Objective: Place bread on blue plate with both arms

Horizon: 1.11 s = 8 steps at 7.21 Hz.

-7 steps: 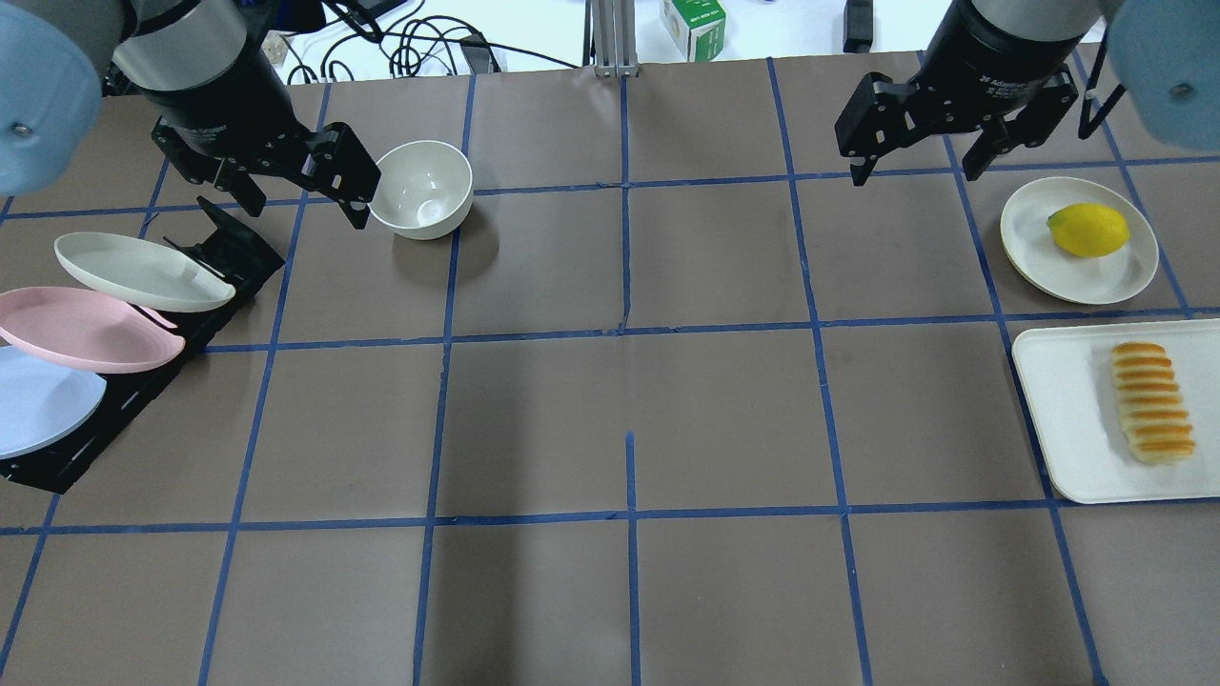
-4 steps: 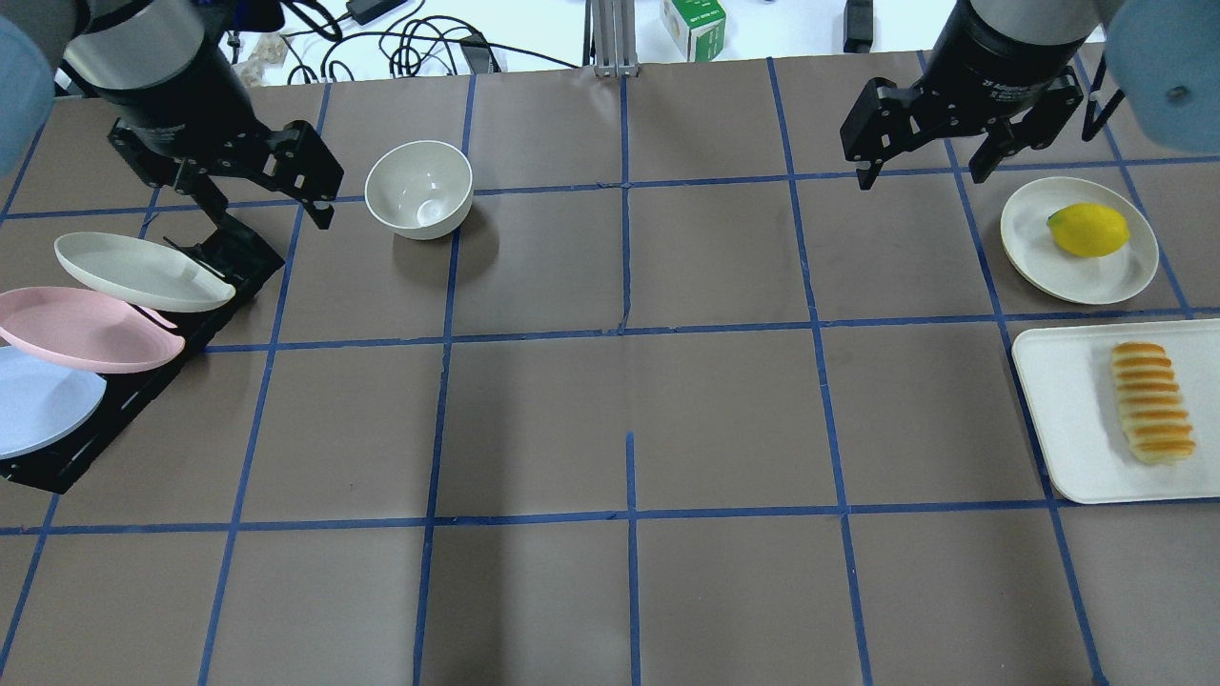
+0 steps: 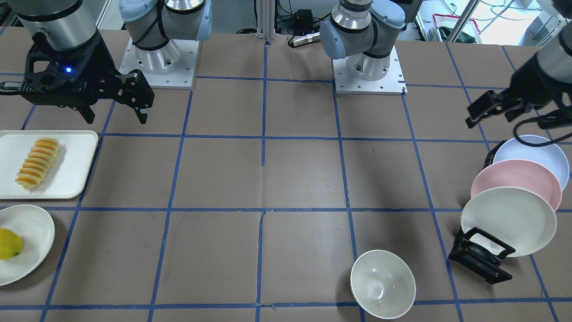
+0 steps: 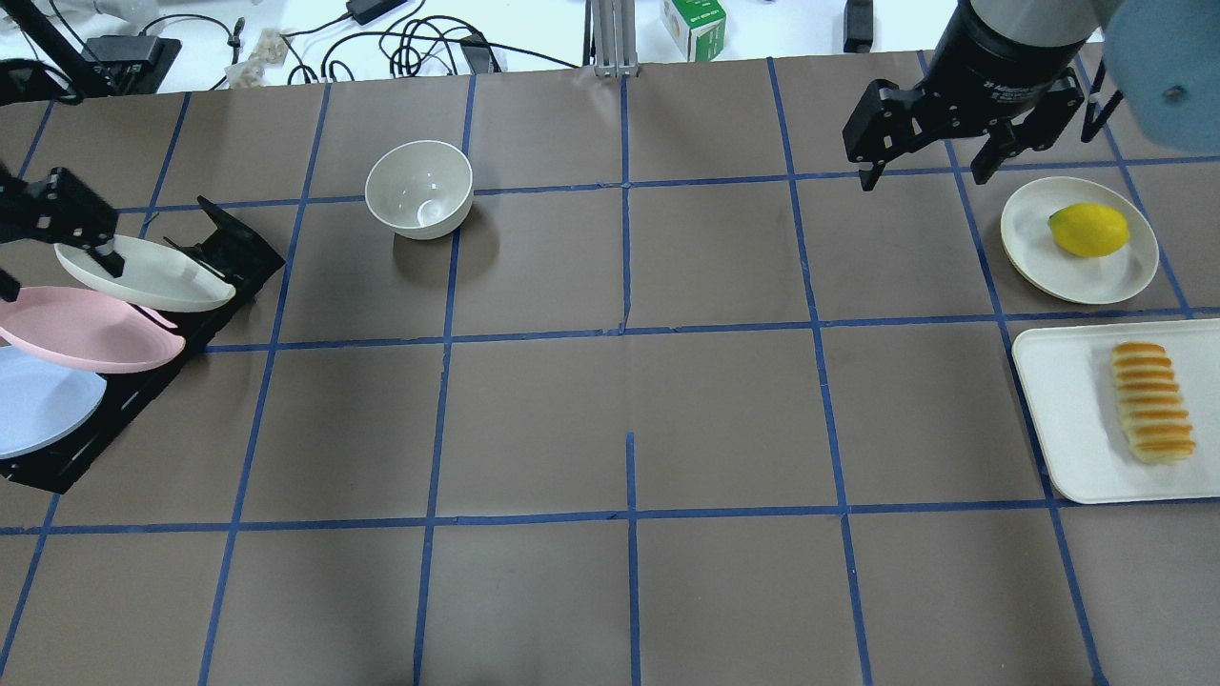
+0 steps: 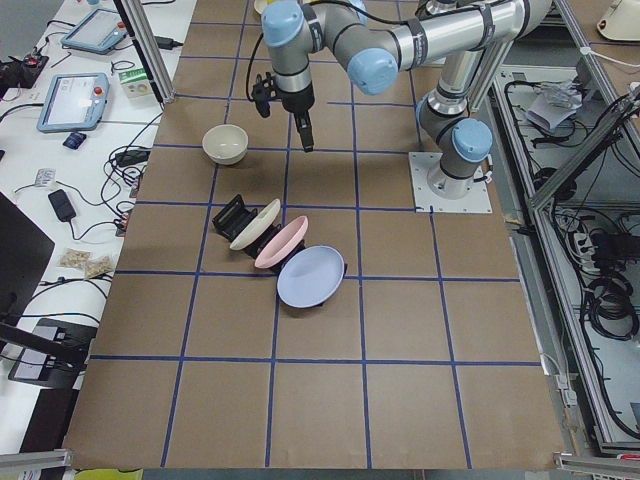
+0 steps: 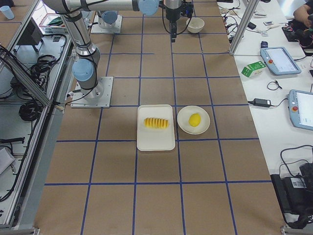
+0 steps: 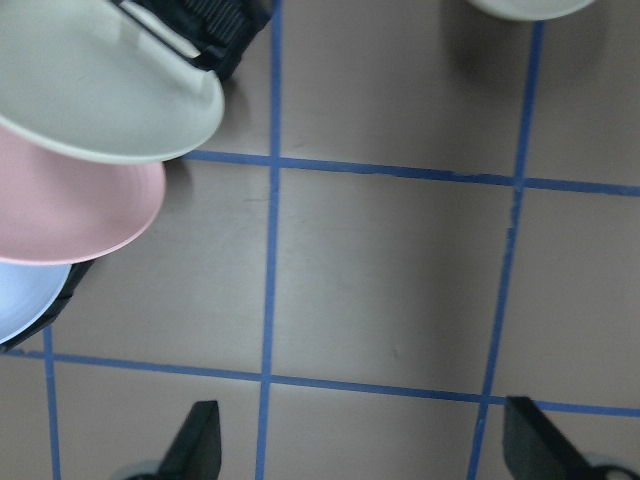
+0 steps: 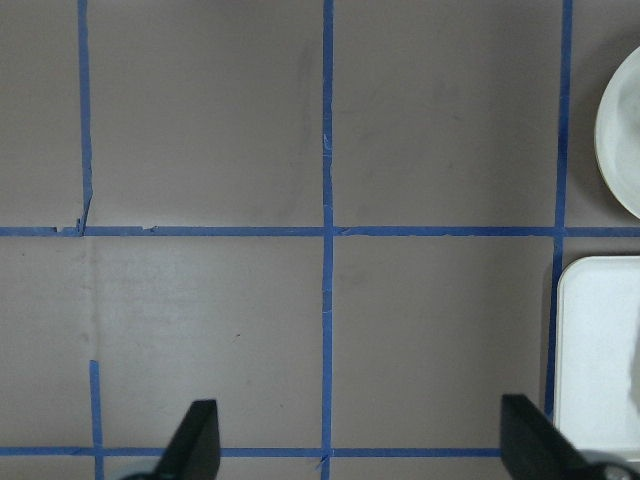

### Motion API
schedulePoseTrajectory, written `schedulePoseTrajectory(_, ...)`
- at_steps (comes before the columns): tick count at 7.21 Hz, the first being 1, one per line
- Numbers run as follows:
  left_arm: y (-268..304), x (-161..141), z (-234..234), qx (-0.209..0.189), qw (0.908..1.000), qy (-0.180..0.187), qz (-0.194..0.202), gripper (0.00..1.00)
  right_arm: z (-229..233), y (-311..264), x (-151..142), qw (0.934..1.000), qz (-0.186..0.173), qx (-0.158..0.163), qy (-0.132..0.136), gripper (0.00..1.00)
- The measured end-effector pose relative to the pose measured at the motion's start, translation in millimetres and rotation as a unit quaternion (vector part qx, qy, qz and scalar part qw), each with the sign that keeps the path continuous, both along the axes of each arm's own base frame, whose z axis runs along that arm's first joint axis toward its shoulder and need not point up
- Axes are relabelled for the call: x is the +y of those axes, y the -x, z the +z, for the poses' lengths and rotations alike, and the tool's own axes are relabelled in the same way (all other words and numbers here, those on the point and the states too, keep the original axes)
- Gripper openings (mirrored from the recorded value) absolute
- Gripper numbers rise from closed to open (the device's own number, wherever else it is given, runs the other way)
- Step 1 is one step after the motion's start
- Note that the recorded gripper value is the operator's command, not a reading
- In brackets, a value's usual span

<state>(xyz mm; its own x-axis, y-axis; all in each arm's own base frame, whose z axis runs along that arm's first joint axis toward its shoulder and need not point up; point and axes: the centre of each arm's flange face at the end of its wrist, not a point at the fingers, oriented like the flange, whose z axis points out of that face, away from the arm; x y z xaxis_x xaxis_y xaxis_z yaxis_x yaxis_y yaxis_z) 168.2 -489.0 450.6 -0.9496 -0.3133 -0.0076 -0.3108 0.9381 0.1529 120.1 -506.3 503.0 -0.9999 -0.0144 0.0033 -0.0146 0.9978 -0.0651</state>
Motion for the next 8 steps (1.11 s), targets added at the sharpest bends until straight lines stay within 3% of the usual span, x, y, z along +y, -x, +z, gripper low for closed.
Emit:
schedulePoseTrajectory(2, -105.5, 35.5, -18.2, 0.003, 0.9961, 0.0, 0.088, 1.0, -4.0, 0.2, -0.9, 1.0, -0.003, -0.003, -0.005, 1.0)
schedulePoseTrajectory(4, -168.2, 57.7, -38.9, -0.012, 0.9903, 0.012, 0.138, 1.0, -14.4, 15.9, -8.3, 0.9997, -0.019, 0.0, -0.013, 1.0)
schedulePoseTrajectory(6, -203.9, 55.1, -69.7, -0.047, 0.9845, 0.031, 0.166, 1.0, -39.8, 89.4, -22.2, 0.997, -0.067, -0.002, -0.037, 1.0)
schedulePoseTrajectory(8, -226.7, 59.3, -104.7, -0.065, 0.972, 0.026, 0.224, 1.0, -67.3, 157.3, -25.7, 0.9936, -0.085, 0.015, -0.072, 1.0)
